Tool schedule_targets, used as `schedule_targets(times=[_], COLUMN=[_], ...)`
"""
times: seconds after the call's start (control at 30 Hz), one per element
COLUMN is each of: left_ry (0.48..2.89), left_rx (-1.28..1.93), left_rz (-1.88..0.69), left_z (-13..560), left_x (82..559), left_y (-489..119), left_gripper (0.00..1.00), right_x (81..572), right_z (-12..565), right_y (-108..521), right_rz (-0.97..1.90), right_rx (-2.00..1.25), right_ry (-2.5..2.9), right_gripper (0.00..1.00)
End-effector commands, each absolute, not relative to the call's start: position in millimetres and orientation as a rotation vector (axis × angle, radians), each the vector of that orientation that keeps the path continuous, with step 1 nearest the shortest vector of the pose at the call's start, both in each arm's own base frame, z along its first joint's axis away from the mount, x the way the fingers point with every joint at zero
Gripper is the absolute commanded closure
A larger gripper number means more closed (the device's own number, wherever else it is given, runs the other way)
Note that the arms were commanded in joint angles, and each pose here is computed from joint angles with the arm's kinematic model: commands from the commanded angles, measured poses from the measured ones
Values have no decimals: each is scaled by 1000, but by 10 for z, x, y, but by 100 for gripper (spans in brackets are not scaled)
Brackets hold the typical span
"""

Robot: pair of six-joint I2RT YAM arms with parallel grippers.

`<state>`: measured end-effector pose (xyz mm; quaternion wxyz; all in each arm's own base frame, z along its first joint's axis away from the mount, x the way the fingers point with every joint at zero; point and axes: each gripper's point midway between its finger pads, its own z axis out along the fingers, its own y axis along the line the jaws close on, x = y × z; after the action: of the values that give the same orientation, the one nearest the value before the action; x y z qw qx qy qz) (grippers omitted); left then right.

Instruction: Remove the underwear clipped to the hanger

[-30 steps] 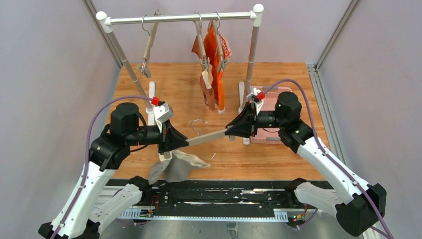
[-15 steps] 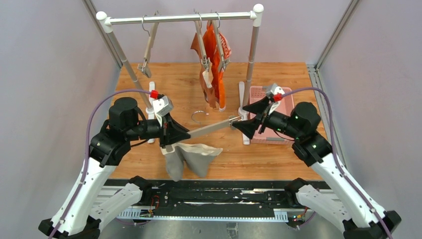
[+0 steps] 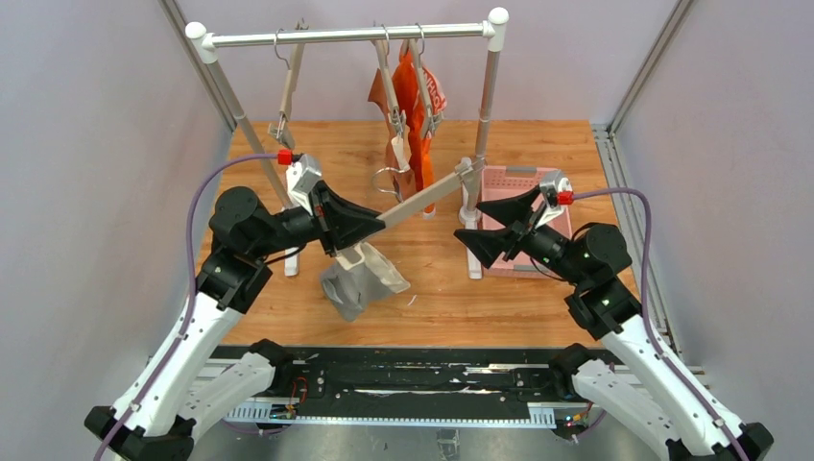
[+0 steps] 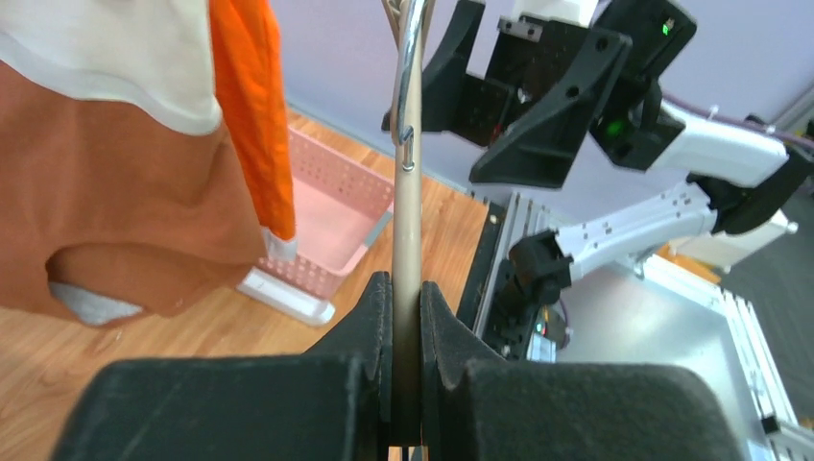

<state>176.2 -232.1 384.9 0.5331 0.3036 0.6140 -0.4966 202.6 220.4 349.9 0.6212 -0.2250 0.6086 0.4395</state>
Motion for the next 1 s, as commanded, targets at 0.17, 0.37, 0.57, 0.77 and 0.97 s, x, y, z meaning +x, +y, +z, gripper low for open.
schedule_targets(times=[0.17,0.37,0.57,0.77,0.97], left_ry=[1244,1165,1165,1168,1137], left_rx=[643,620,615,623,596], left_rz=[-1296,-1377,-1402,-1408,-1431], left_z=[4338,4413,4370,4316,4320], left_x=[1769,1672,1672,1666,1655], left_y=[-2466,-2555,-2666,-2731,-2750], left_gripper=[100,100,100,100,100], right_x=[1864,1844,1791,1746,1765], right_z=[4186,4402,4546,4662,4762], right_y=[2534,2565,2574,2567,2568], right_rz=[1250,1258,1279,1291,1292], right_rx=[-566,-561,-568,-572,-558], right_ry=[1067,970,898,840,805], right_gripper=[14,14,15,15,19])
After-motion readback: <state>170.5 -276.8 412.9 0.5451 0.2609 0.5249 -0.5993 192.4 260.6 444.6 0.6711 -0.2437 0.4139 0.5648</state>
